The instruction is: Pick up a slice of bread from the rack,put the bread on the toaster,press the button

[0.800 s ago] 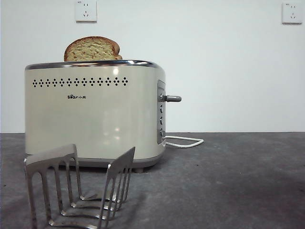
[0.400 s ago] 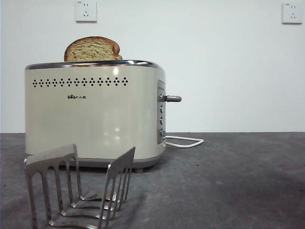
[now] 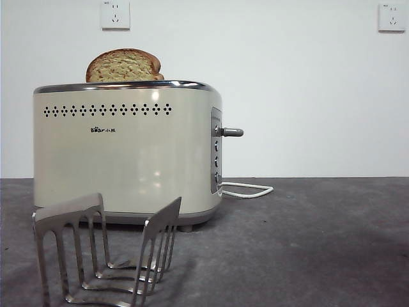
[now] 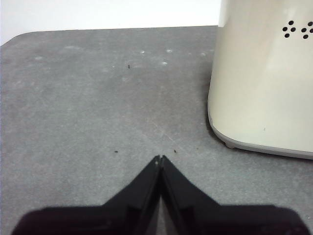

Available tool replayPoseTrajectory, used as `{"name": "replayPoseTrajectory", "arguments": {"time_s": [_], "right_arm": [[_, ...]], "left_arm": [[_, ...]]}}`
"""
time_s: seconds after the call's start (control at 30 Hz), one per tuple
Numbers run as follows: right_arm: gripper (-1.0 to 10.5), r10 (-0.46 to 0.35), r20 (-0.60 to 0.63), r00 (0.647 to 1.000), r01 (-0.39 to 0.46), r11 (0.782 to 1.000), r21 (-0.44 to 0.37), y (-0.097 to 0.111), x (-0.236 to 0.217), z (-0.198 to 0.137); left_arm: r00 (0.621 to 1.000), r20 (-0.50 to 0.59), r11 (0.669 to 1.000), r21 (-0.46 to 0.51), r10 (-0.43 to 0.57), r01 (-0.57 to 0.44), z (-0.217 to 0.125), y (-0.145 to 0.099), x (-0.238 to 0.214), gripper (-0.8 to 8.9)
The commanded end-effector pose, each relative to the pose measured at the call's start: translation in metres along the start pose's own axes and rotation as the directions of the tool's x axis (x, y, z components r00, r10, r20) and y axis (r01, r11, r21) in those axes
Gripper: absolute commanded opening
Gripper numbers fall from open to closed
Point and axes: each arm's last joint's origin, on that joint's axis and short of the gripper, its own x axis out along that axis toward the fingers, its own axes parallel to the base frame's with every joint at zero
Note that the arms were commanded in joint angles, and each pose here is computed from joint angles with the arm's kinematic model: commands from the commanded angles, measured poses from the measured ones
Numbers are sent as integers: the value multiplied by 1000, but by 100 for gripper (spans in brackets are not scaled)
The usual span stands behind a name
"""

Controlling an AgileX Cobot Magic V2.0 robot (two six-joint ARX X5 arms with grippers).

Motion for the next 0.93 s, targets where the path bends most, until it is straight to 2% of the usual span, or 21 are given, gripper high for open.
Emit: {"name": "replayPoseTrajectory", "arguments": {"time_s": [0.03,0.93], "right_arm": [[0,-11,-2,1000,11,1000,-10,0,1,-3],[1,-16,-3,1000,16,1000,-10,-1,1,-3]], "left_arm": [[1000,1,1000,-7,6,-6,-2,0,1,-3],[1000,1,1000,-7,6,-6,-2,0,1,-3]]}}
